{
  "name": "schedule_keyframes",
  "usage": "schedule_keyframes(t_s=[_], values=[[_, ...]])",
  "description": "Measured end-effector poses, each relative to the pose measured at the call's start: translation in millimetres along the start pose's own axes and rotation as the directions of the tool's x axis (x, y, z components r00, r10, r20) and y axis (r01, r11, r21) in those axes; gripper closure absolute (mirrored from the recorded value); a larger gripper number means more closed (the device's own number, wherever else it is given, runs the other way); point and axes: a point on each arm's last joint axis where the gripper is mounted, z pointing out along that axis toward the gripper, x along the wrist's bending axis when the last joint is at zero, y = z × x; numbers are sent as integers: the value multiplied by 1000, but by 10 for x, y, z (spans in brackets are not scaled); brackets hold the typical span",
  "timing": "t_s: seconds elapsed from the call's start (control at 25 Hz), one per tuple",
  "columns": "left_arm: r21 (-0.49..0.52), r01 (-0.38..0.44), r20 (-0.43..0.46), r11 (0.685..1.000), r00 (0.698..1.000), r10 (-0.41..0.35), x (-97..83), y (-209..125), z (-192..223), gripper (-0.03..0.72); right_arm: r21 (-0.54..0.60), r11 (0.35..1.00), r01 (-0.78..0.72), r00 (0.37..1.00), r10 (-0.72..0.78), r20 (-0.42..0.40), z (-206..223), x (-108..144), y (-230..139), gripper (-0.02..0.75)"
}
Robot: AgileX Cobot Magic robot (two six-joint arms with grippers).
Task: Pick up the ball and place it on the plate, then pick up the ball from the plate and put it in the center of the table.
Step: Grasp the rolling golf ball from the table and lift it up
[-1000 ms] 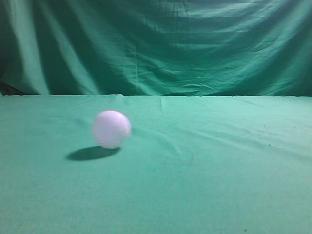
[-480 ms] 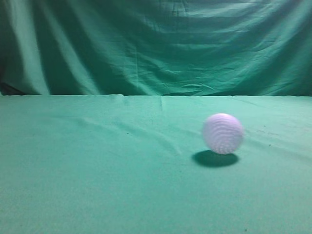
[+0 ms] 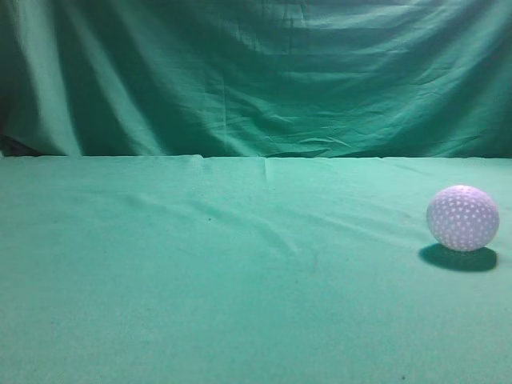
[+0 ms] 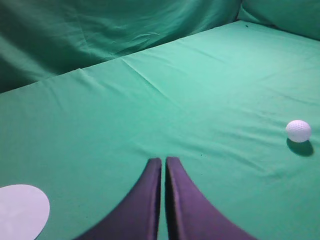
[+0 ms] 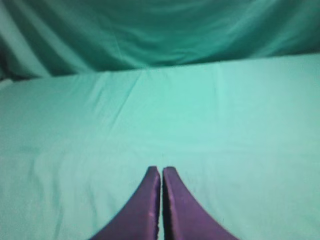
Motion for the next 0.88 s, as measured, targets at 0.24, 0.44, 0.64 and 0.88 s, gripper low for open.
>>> schedule_keyframes(t_s=[0.24, 0.44, 0.64, 0.88], values=[[69, -79, -32, 994, 996, 82, 32, -169, 55, 688, 125, 985, 114, 993, -110, -39, 41, 32, 45, 738], [77, -96, -43, 992, 994, 100, 42, -215, 73, 688, 400, 890, 217, 975, -175, -138, 239, 65, 205, 738], [70, -121, -58, 990, 990, 125, 57, -206, 72, 688, 581, 770, 264, 962, -170, -212, 571, 73, 324, 738], [70, -126, -61, 990, 990, 130, 60, -204, 72, 688, 621, 670, 408, 907, -220, -359, 926, 299, 278, 738]])
